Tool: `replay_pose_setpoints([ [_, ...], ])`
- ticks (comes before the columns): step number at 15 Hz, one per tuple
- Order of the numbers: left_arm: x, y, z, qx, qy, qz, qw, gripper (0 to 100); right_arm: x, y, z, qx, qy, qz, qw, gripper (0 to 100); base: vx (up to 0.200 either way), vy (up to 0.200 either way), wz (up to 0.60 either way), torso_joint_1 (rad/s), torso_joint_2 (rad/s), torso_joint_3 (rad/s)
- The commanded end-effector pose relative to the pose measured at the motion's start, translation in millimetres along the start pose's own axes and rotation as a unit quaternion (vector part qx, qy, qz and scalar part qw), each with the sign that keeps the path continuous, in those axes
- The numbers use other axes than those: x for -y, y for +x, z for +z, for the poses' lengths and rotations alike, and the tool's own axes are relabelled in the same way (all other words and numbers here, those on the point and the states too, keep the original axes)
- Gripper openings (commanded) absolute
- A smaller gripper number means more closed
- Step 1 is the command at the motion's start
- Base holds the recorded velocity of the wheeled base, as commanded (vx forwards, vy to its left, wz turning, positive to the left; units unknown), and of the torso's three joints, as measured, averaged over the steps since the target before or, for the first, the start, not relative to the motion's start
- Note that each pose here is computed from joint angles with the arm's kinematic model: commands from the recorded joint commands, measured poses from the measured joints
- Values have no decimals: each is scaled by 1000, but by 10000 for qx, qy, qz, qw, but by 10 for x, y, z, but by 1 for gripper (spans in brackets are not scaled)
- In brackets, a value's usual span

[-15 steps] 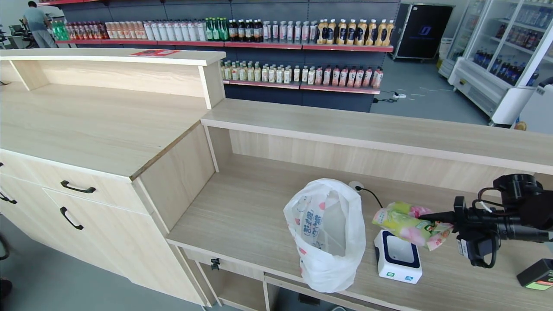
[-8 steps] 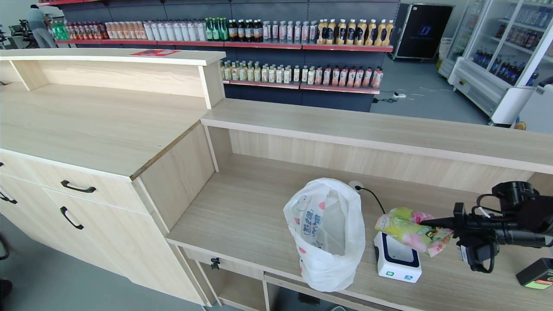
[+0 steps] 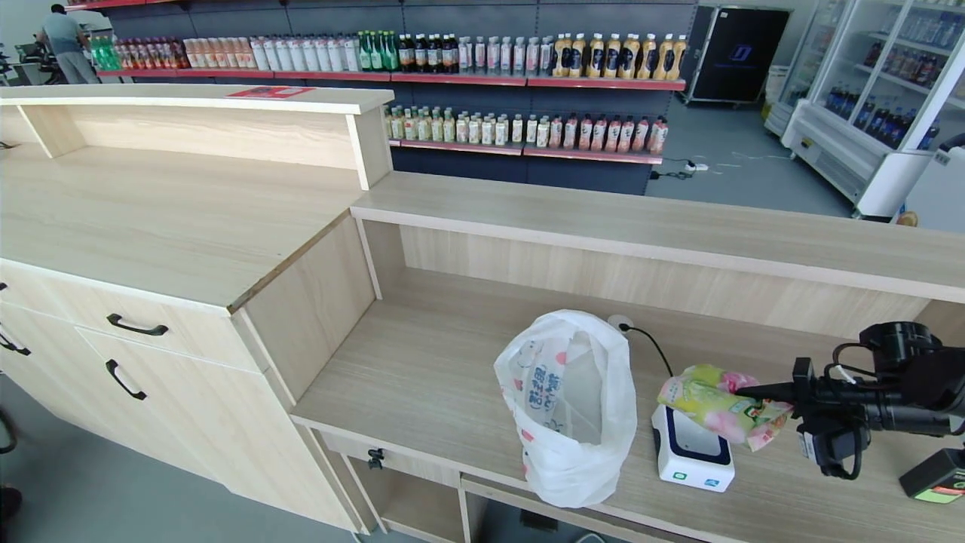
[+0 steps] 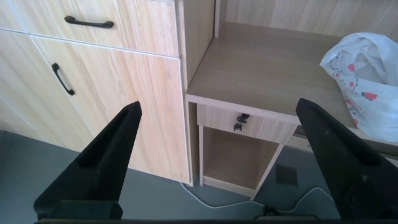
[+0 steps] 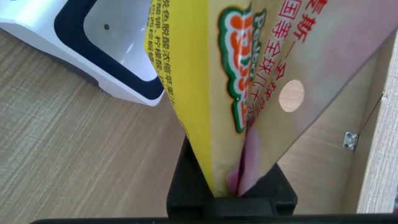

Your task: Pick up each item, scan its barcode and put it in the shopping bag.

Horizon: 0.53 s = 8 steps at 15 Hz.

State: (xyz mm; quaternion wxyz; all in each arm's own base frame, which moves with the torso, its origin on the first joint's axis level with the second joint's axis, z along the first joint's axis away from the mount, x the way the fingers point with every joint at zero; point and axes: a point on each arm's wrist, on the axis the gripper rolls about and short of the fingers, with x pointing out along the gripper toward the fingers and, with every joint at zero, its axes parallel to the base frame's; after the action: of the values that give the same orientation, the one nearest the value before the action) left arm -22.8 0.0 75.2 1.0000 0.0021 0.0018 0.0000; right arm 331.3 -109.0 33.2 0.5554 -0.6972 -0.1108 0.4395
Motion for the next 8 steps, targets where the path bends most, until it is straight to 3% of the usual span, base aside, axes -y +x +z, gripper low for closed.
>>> replay_pose_setpoints([
  [1,0,0,0,3,2,0,10000,100,-4,9,-9,2,-6,1,10000,0,0,0,0,0,0,0],
  [8,0,0,0,3,2,0,10000,100,13,56,-17,17,-104,-30,9999,0,0,0,0,0,0,0],
])
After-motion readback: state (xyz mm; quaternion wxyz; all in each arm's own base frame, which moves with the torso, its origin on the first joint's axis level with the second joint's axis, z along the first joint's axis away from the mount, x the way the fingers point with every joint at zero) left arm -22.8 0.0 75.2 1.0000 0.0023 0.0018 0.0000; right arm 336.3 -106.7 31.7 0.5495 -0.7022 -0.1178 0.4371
